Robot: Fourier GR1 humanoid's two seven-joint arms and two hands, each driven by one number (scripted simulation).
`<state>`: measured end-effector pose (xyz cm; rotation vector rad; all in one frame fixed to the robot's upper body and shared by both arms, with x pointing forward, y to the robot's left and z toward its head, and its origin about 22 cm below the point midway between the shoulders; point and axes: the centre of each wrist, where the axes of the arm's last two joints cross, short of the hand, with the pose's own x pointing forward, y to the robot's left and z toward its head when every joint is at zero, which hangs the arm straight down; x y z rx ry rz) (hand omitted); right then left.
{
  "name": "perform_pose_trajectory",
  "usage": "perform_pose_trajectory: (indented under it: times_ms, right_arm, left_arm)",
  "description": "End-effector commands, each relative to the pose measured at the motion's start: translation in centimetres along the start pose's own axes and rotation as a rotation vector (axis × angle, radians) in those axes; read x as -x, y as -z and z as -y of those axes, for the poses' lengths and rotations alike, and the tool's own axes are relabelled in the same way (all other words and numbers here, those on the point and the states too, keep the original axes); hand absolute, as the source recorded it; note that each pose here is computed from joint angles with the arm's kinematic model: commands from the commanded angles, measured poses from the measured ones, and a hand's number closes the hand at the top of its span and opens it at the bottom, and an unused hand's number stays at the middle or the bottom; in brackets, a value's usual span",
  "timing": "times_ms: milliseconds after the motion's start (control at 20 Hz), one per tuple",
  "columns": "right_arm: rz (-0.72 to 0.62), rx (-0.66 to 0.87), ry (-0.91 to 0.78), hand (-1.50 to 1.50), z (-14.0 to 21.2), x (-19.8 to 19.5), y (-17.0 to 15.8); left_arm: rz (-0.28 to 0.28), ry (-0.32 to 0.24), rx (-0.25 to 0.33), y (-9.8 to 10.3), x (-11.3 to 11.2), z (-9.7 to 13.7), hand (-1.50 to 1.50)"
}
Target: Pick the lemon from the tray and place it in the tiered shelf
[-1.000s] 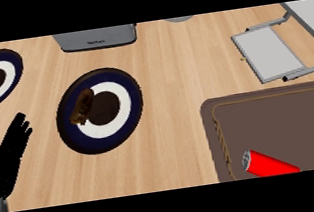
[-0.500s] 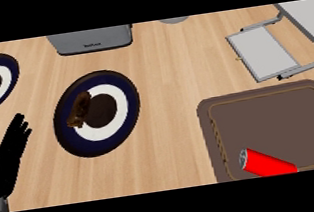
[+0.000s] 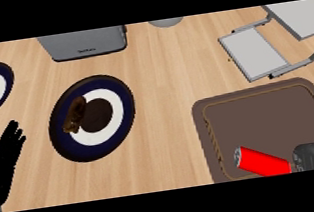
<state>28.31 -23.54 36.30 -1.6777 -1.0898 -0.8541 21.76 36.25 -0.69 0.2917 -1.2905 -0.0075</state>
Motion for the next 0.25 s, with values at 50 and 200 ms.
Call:
perform_pose_trajectory:
  times_ms: [50,200]
  right_arm:
    - [-0.121,-0.045,-0.027,-1.5,6.9,0.5,-2.5]
    - [-0.105,-0.039,-0.063,-1.5,9.6,1.1,-3.0]
  left_arm:
    - [-0.018,0.002,-0.01,-0.2,0.3,-0.5,0.0]
    - [-0.023,0.015,-0.004,-1.1,1.3,-1.2,0.0]
